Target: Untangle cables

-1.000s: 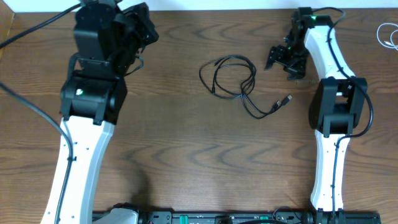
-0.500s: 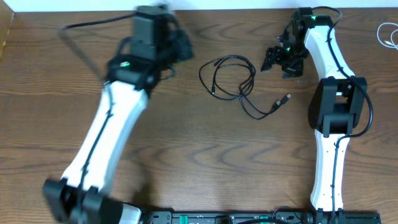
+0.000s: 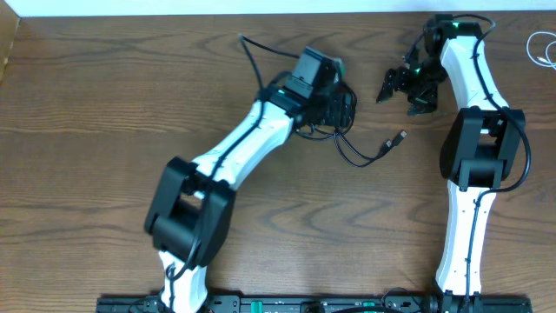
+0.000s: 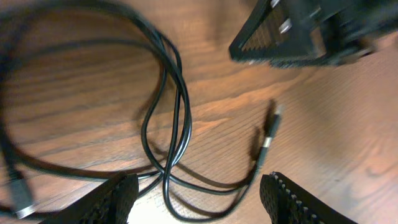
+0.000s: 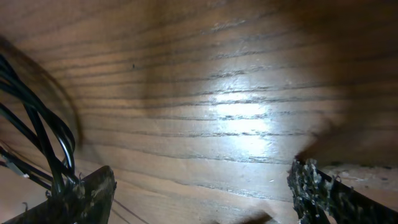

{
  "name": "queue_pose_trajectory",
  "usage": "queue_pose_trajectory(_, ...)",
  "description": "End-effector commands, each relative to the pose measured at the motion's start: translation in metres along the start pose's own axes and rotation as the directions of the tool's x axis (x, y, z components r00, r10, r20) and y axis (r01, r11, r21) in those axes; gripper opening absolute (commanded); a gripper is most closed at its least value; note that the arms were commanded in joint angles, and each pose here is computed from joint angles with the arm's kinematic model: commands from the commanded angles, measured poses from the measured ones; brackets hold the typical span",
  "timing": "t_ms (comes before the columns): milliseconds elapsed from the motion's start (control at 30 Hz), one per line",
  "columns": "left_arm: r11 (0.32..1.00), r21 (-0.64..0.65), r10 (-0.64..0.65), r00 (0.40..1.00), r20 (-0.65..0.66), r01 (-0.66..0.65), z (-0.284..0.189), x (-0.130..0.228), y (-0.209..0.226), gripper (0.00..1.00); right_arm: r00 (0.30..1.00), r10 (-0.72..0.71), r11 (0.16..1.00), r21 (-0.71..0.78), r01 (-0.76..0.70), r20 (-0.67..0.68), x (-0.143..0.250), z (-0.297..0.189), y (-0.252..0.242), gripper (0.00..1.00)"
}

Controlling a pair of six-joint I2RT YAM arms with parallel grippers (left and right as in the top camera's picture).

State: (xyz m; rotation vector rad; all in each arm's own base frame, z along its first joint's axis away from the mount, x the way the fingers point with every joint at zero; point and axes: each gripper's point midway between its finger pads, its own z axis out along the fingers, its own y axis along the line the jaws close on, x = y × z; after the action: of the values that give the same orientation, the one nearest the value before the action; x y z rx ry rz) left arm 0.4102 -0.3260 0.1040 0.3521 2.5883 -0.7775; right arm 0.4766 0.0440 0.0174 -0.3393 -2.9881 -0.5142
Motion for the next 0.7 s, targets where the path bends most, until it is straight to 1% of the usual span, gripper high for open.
queue_pose_trajectory(0,1.0,0.004,0.019,0.999,-0.044,-0.019,0.021,0.013,0.003,0.68,0.999,-0.034,0.999,-0.009,0.034,0.003,0.002,-0.005,0.006,0.86)
queue_pose_trajectory(67,1.0,-0.001,0.02,0.998,-0.061,-0.02,0.03,0.02,0.005,0.67,0.999,-0.033,0.999,-0.009,0.033,0.002,0.003,-0.005,0.006,0.86)
queue_pose_trajectory(133,1.0,-0.02,0.018,0.997,-0.075,-0.02,0.037,0.025,0.009,0.62,0.999,-0.033,0.999,-0.009,0.033,0.002,0.003,-0.005,0.006,0.86)
queue_pose_trajectory(200,0.999,-0.048,0.018,0.997,-0.081,-0.022,0.043,0.029,0.014,0.61,0.999,-0.033,0.999,-0.009,0.033,0.002,0.003,-0.005,0.006,0.86)
queue_pose_trajectory(367,0.993,-0.115,0.009,0.996,-0.083,-0.019,0.053,0.033,0.031,0.53,0.999,-0.033,0.999,-0.008,0.033,-0.002,0.004,-0.005,0.006,0.87)
queue_pose_trajectory(467,0.992,-0.129,-0.016,0.995,-0.1,0.003,0.06,0.04,0.037,0.48,0.999,-0.041,0.999,-0.006,0.041,-0.004,0.004,-0.004,0.007,0.87)
queue_pose_trajectory(500,0.991,-0.133,-0.036,0.994,-0.104,0.022,0.062,0.042,0.039,0.45,0.999,-0.042,0.999,-0.005,0.042,-0.003,0.004,-0.004,0.007,0.87)
queue_pose_trajectory(533,0.989,-0.14,-0.068,0.992,-0.108,0.053,0.065,0.045,0.041,0.41,0.999,-0.046,0.999,-0.004,0.046,-0.004,0.005,-0.004,0.008,0.87)
queue_pose_trajectory(667,0.988,-0.143,-0.076,0.991,-0.108,0.06,0.066,0.045,0.043,0.19,0.999,-0.054,0.999,-0.004,0.054,-0.005,0.005,-0.003,0.01,0.87)
